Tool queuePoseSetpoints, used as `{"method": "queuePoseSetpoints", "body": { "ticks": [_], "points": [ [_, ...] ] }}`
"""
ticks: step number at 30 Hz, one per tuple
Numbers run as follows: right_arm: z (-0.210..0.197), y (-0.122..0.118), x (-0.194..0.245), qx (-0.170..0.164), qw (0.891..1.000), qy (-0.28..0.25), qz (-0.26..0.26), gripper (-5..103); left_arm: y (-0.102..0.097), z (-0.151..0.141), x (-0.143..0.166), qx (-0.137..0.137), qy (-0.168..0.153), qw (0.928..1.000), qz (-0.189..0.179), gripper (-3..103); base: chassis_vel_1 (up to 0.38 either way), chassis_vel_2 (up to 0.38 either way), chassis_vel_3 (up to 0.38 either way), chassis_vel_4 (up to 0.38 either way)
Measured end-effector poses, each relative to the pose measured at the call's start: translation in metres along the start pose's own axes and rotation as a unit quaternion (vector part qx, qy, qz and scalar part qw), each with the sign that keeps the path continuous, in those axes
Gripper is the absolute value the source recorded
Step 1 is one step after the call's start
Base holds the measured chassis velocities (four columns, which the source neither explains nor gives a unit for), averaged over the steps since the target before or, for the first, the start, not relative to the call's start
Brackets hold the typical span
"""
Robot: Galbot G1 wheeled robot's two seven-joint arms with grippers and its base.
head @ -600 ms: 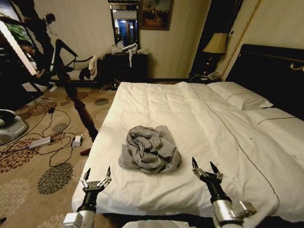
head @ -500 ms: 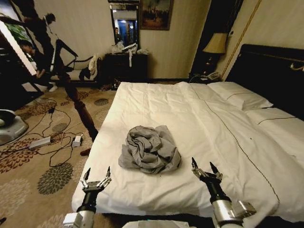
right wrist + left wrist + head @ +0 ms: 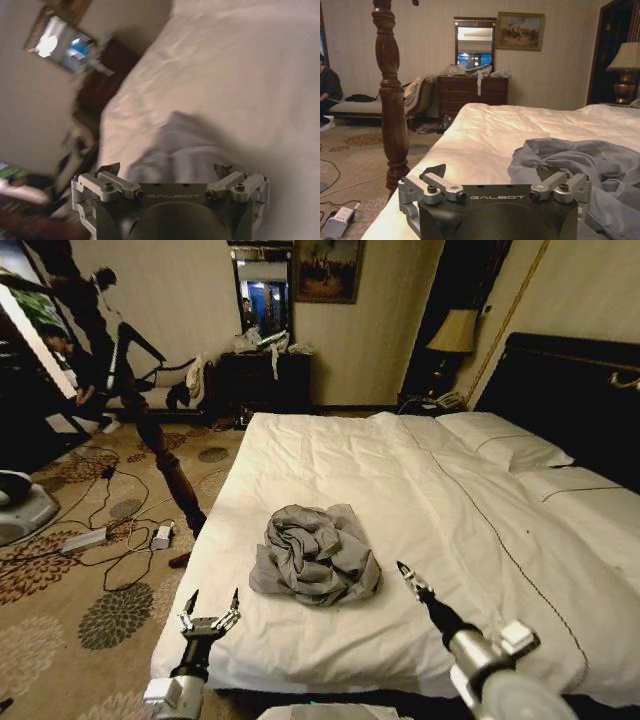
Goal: Pick up the clothes from the bed and hang them on the clothes hanger.
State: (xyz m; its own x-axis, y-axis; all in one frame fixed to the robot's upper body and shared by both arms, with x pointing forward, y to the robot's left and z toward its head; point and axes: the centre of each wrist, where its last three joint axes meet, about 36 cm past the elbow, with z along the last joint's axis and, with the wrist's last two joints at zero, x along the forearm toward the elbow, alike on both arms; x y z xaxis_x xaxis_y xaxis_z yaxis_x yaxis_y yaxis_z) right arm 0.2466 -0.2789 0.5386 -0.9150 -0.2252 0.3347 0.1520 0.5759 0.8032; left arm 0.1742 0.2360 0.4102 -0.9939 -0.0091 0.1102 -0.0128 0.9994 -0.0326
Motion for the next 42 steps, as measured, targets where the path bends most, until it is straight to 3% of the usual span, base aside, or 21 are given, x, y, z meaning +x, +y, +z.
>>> {"method": "queuePoseSetpoints", "body": {
  "ticks": [2,4,7,15,20,26,42],
  "points": [
    [-0.010,0.013,-0.010,0.007,0.999,0.017,-0.043,100,0.000,0.000,0.001,-0.005,0.000,1.0000,0.000,100,0.000,0.000,0.000,0.000],
    [-0.014,0.011,-0.024,0.004,0.998,0.028,-0.052,100,0.000,0.000,0.000,-0.009,0.000,1.0000,-0.002,100,0.000,0.000,0.000,0.000],
    [-0.014,0.005,-0.049,-0.007,0.997,0.047,-0.056,100,-0.003,0.001,0.000,-0.012,0.003,0.9999,-0.004,100,0.000,0.000,0.000,0.000],
    [0.015,-0.005,-0.125,0.008,0.993,0.112,-0.045,100,-0.012,0.008,0.003,-0.019,0.015,0.9997,-0.004,100,0.000,0.000,0.000,0.000],
    [0.023,-0.008,-0.159,0.008,0.992,0.121,-0.040,100,-0.008,0.005,0.004,-0.021,0.014,0.9996,-0.013,100,0.000,0.000,0.000,0.000],
    [0.029,-0.002,-0.177,0.000,0.990,0.130,-0.048,100,-0.003,0.003,0.005,-0.023,0.012,0.9995,-0.019,100,0.000,0.000,0.000,0.000],
    [0.033,-0.025,-0.215,-0.012,0.992,0.128,-0.010,100,0.001,-0.001,0.005,-0.024,0.013,0.9993,-0.025,100,0.000,0.000,0.000,0.000]
  ]
}}
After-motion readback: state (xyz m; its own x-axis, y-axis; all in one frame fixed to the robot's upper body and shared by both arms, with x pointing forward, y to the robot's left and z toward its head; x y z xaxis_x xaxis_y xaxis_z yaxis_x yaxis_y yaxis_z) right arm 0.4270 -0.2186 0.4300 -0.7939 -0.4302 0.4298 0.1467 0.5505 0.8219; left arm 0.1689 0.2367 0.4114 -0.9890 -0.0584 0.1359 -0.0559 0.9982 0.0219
